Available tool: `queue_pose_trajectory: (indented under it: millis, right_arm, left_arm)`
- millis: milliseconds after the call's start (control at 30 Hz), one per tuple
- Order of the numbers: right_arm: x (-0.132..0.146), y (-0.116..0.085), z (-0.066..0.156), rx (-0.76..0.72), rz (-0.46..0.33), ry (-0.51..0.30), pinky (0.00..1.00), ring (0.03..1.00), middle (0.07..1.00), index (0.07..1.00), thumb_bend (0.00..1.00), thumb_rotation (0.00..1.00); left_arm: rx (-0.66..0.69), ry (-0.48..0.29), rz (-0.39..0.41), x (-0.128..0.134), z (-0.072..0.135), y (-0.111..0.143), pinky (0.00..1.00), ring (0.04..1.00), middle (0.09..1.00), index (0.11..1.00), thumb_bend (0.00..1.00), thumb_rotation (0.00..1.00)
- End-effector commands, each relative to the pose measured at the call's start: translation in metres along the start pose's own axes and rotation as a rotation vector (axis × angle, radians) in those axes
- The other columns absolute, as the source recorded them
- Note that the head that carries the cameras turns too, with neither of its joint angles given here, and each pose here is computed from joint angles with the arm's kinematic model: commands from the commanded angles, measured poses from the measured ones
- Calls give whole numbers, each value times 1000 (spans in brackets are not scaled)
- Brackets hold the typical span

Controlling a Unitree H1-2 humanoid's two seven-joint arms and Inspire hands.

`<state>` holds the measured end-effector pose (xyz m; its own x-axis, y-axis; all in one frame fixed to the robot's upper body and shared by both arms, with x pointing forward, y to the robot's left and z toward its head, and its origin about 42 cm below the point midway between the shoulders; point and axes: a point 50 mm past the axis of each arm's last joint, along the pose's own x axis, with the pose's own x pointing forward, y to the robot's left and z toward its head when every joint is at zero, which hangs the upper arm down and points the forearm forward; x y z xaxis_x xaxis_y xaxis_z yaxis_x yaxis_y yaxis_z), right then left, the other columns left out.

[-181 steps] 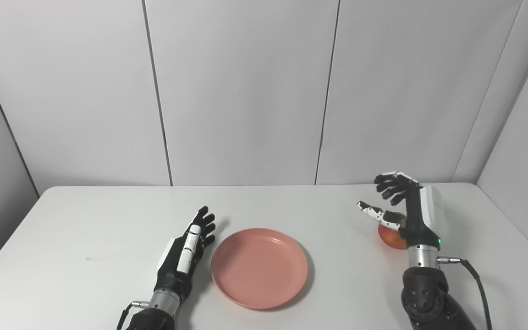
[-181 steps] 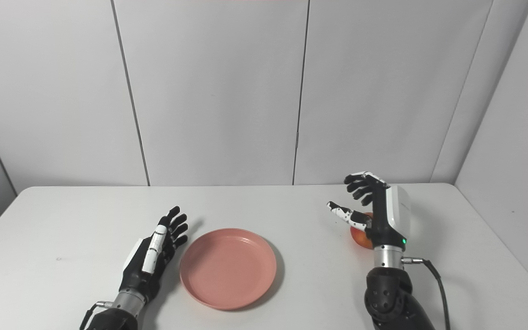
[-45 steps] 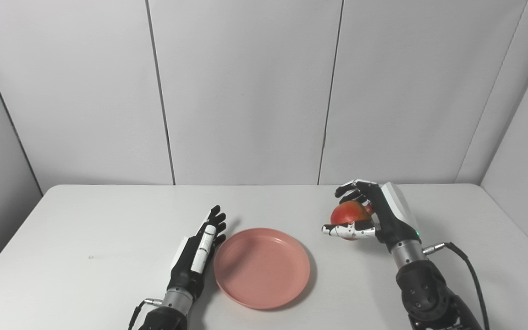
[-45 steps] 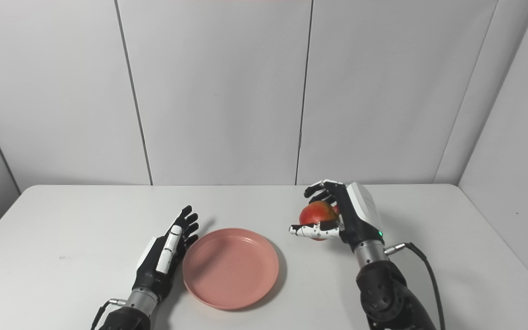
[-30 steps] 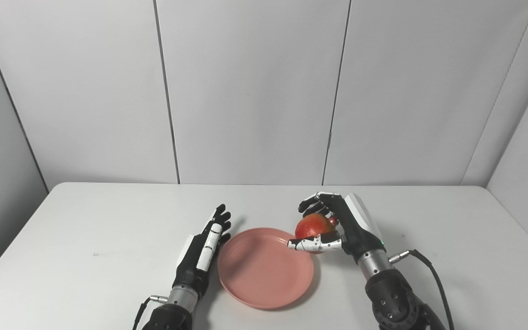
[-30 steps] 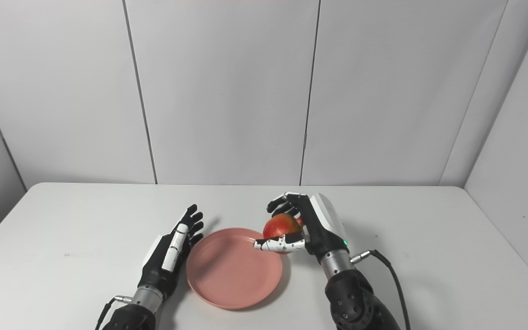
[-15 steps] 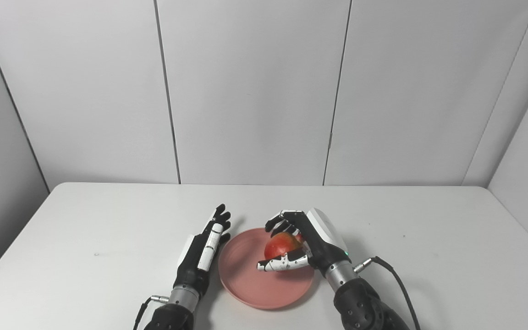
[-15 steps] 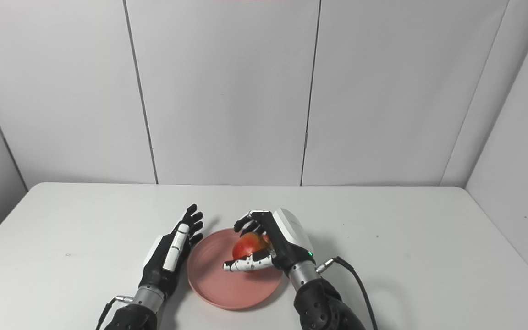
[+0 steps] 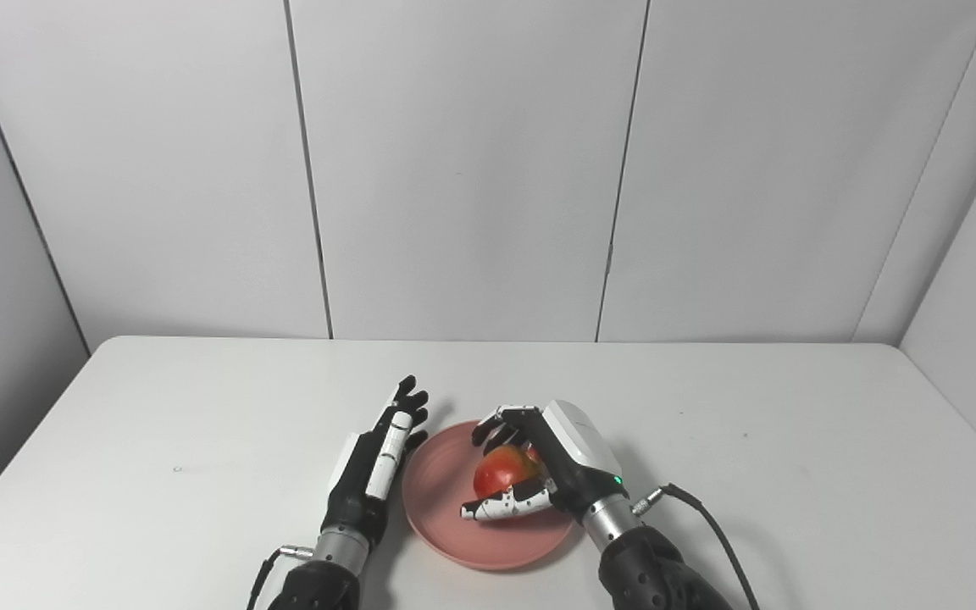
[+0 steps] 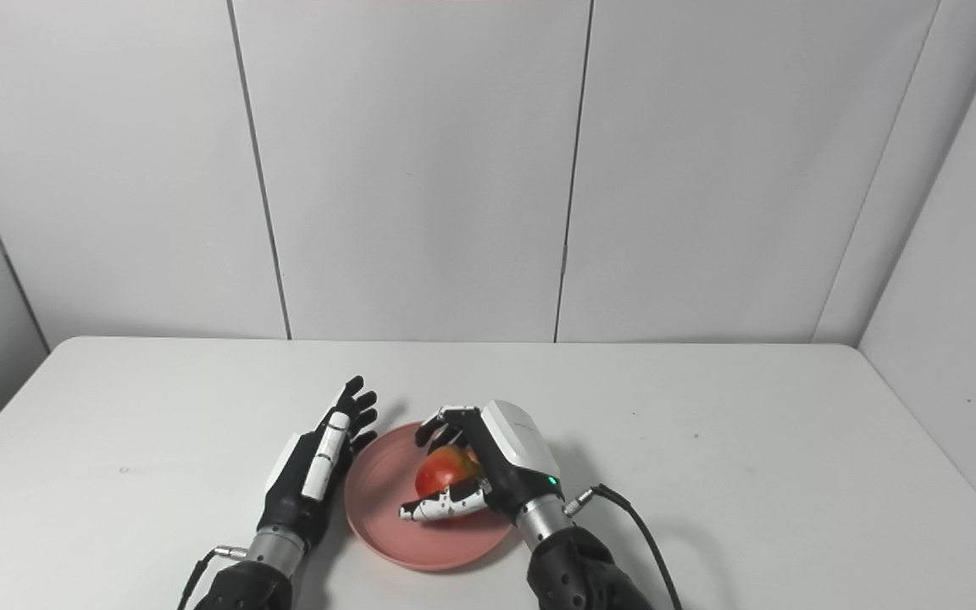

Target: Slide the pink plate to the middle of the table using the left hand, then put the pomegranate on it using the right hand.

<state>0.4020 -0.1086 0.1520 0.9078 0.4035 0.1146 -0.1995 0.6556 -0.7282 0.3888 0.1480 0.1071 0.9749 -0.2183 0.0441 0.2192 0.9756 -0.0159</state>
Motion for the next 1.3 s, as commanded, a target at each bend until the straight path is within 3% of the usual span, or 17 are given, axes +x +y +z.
queue_pose_trajectory:
  millis: [0,200,333,400,433,467,500,533,600,733,1000,1267]
  right_arm:
    - [10,-8,9,-16,-25,-66,295,372,468,536,512,0]
    - [9,-3,6,-17,-13,-87,292,371,460,536,511,0]
    - [7,0,3,-38,-6,-107,331,382,468,554,509,0]
    - [5,-1,3,-40,-3,-109,401,402,495,553,510,0]
    - [4,-1,3,-37,0,-109,486,530,604,526,509,69]
    - [2,-2,3,-28,4,-112,555,624,683,564,532,145]
    - [1,-2,3,-22,7,-115,622,701,745,705,593,261]
    - [-1,-3,3,-14,8,-124,628,708,751,719,599,273]
    - [-4,-6,4,4,11,-139,695,789,813,801,637,448]
    - [-10,-10,5,36,14,-157,764,871,893,884,645,668]
    - [-26,-22,6,94,-45,-215,854,954,986,982,648,860]
    - [-38,-35,-2,216,-152,-239,963,997,1000,1000,624,985]
  left_arm:
    - [1,-20,-1,-2,0,-6,906,945,946,949,485,1000]
    - [-10,-21,-2,-2,1,-6,914,950,950,953,482,1000]
    - [0,-17,-3,-2,1,-5,912,950,949,950,486,1000]
    - [3,-19,-4,-1,2,-5,913,952,953,953,485,1000]
    - [3,-19,-2,-1,2,-6,909,949,951,949,486,1000]
    - [0,-21,-1,-1,2,-6,905,947,951,945,484,1000]
    - [-1,-23,-1,-1,2,-6,902,944,951,941,480,1000]
    - [-2,-26,-1,-1,2,-6,901,944,951,940,479,1000]
    - [-2,-25,-5,-1,2,-6,905,945,955,945,480,1000]
    - [3,-23,-15,-1,2,-5,927,957,966,958,483,1000]
    - [17,-25,-6,-3,3,-5,920,955,964,957,476,1000]
    - [17,-19,7,-3,2,-4,909,946,951,951,489,1000]
